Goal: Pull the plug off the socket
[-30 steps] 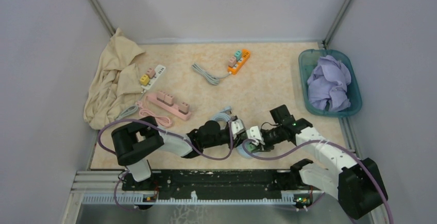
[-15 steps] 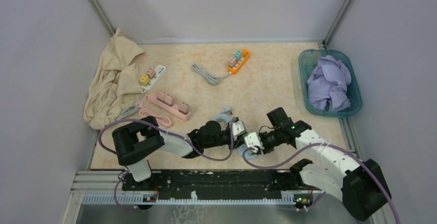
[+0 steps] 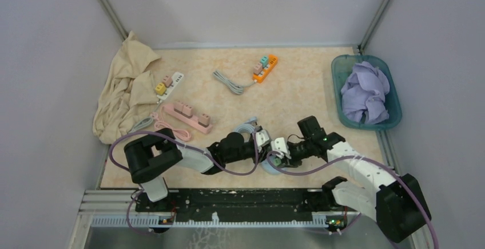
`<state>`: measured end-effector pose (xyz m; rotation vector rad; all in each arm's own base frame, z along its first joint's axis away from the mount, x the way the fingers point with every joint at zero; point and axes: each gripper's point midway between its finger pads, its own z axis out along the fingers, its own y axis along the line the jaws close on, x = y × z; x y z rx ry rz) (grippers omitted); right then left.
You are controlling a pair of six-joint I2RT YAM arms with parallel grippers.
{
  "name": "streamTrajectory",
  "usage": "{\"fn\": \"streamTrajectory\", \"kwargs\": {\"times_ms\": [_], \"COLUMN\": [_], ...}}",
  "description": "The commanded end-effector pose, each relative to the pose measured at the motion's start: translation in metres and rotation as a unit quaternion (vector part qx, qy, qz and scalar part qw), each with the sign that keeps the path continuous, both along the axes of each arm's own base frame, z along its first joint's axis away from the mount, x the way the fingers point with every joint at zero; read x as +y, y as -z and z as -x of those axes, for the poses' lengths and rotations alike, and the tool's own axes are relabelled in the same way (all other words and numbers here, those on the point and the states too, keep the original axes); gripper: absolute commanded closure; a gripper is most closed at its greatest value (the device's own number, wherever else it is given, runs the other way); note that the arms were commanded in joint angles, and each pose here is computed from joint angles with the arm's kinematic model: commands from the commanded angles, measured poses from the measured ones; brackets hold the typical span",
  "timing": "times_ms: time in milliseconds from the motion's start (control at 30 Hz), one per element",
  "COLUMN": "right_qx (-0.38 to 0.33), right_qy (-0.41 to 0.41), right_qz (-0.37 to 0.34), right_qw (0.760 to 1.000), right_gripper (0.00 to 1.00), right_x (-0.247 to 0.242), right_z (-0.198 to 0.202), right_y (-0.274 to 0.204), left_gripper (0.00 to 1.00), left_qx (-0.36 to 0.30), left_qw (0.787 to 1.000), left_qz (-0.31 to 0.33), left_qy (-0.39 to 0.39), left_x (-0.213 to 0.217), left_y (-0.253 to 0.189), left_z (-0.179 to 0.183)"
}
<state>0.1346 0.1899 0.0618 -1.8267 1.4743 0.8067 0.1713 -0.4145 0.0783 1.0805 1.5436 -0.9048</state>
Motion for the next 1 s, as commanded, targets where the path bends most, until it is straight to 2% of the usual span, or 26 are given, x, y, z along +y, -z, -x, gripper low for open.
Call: {"fn": "streamTrajectory", "kwargs": {"times_ms": [0,200,367,733,967], "right_qx": [-0.076,-0.119,-0.161,-0.099,-0.092], "right_qy": [0.03,-0.016,-0.075,0.005,0.067], "right_qz": [-0.036,-0.03,-0.018,-0.116,-0.096], "right_qw": [0.996,0.992,0.984,0.988,0.989], "right_gripper": [1.0,1.0,1.0,1.0,1.0], "right_x": [-0.003,-0.014,-0.003,0.043,0.02], "right_z": [-0.039,-0.017,-0.004,-0.029,-0.047], "right_y": [-0.038,-0.026,-0.011,-0.056,-0.048], "left_gripper": [0.99,0.99,0.99,0.99,0.99], "left_qx": [0.029,0.027,0.029,0.04,0.046], "left_qw": [0.995,0.994,0.993,0.992,0.992], "left_qz": [-0.091,-0.095,-0.098,-0.103,-0.106], "left_qy": [0.038,0.043,0.051,0.058,0.056], "left_x": [0.022,0.02,0.018,0.019,0.024], "left_y": [0.054,0.056,0.058,0.062,0.065], "left_z": [0.028,0.028,0.03,0.034,0.036]}}
